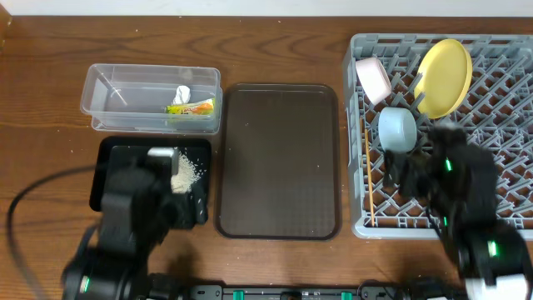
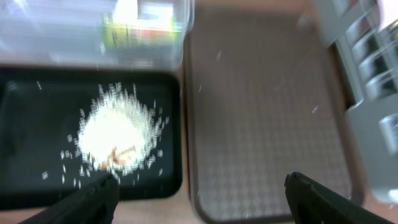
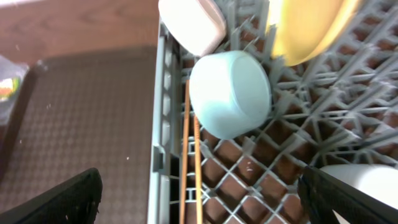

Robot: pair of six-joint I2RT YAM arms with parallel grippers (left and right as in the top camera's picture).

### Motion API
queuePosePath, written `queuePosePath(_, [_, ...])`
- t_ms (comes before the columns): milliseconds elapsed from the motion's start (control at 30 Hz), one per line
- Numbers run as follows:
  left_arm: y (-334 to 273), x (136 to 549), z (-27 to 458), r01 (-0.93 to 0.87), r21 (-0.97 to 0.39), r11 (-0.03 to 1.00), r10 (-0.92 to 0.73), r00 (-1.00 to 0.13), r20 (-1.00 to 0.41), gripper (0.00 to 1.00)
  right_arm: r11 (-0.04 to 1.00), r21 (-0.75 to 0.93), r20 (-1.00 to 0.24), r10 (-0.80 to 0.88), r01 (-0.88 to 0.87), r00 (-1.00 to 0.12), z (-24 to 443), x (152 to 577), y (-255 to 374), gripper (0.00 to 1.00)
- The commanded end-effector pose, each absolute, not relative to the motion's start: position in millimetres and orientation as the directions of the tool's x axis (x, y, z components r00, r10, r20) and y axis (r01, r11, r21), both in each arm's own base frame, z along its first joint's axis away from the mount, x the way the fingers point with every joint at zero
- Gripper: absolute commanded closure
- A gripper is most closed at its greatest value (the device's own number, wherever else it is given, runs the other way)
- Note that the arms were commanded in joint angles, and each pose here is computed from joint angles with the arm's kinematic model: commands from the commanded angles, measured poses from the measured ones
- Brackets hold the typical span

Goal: Sort waste into correct bins and load items into the dishwasher rack

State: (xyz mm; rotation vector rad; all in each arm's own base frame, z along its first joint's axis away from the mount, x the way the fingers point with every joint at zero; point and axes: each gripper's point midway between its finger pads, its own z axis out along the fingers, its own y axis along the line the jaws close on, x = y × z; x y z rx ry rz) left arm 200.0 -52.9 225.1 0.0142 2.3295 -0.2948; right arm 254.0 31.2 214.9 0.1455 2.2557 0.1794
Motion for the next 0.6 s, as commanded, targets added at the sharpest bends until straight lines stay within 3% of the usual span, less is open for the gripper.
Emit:
queuePosePath(0, [-52,193,236,0.128,-0.201,0.971,-0.073,-0.644,-0.761,0.11,0.980,0.188,-0.795,0.189,0.062,-0.576,215,237,25,0.01])
queuePosePath(133, [-50,183,245,0.138,-0.204,0.969,-0.081,-0.604,-0.793,0.10,0.980,0.188,-0.799,0.189,0.061,-0.571,210,218,22,0.01])
queuePosePath(567, [-50,182,246,0.140,-0.205,0.969,-0.082,-0.599,-0.796,0.09,0.986,0.129,-0.635,0.161,0.102,-0.756,163,170,15,0.01])
